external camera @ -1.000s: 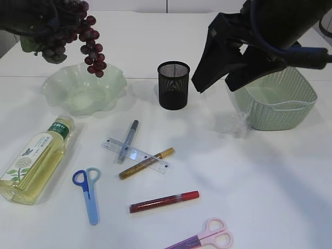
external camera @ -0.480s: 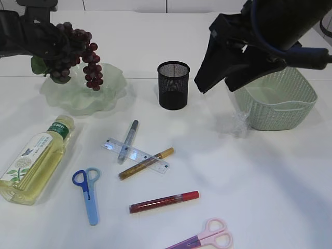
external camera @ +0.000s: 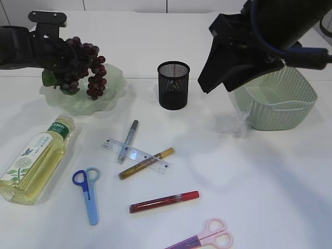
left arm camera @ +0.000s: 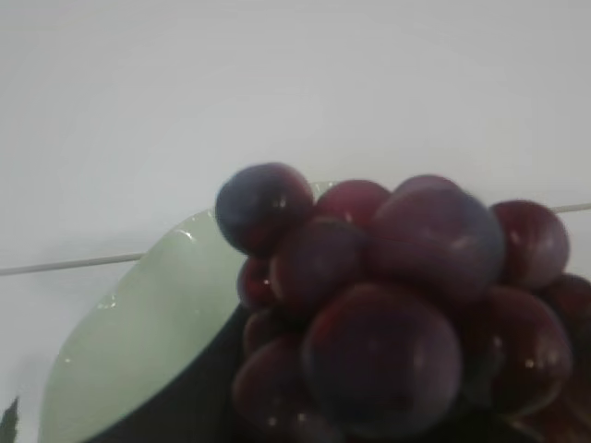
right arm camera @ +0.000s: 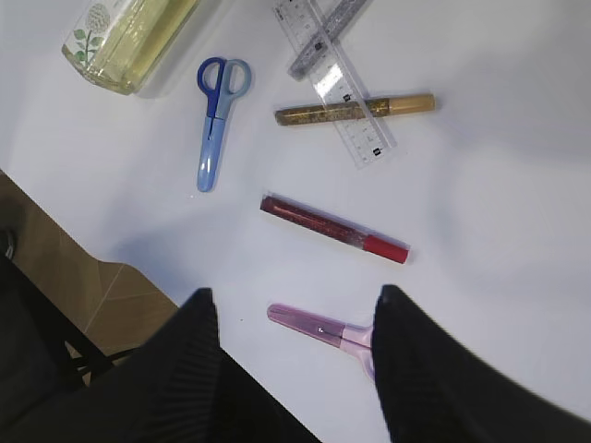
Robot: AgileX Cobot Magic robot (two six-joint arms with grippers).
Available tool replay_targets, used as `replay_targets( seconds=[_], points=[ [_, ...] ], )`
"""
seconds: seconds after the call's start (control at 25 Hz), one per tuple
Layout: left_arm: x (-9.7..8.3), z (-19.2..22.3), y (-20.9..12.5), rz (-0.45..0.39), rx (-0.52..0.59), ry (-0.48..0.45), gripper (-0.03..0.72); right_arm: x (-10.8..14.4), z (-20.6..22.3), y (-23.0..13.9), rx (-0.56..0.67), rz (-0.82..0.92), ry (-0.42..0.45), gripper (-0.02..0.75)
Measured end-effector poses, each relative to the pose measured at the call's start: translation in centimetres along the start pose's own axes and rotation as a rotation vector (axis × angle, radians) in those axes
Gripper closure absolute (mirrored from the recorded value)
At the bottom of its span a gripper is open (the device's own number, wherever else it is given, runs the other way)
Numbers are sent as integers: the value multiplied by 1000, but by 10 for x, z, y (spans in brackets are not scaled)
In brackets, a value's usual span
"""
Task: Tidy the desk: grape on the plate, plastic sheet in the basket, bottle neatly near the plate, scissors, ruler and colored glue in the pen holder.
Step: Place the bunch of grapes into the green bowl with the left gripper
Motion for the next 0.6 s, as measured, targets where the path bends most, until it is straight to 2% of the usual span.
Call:
replay_targets(
  seconds=[0.24,0.6],
  points=[
    [-2,0,0,-2,-2,-14,380,0,0,0,0,0,0,311],
    [-1,0,2,-26,-4,-4,301,0,0,0,0,0,0,311]
  ],
)
Point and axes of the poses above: a point on each arm's last joint axis where the gripper is mounted, z pointing out along that axis toward the gripper, x along the wrist's bending axis when the last joint is at zero, y = z × x, the point moved 8 cm from there along z, pointing out along that axis toward the gripper, and after that the axes turned 6 degrees about -z, right-handed, at the moved point
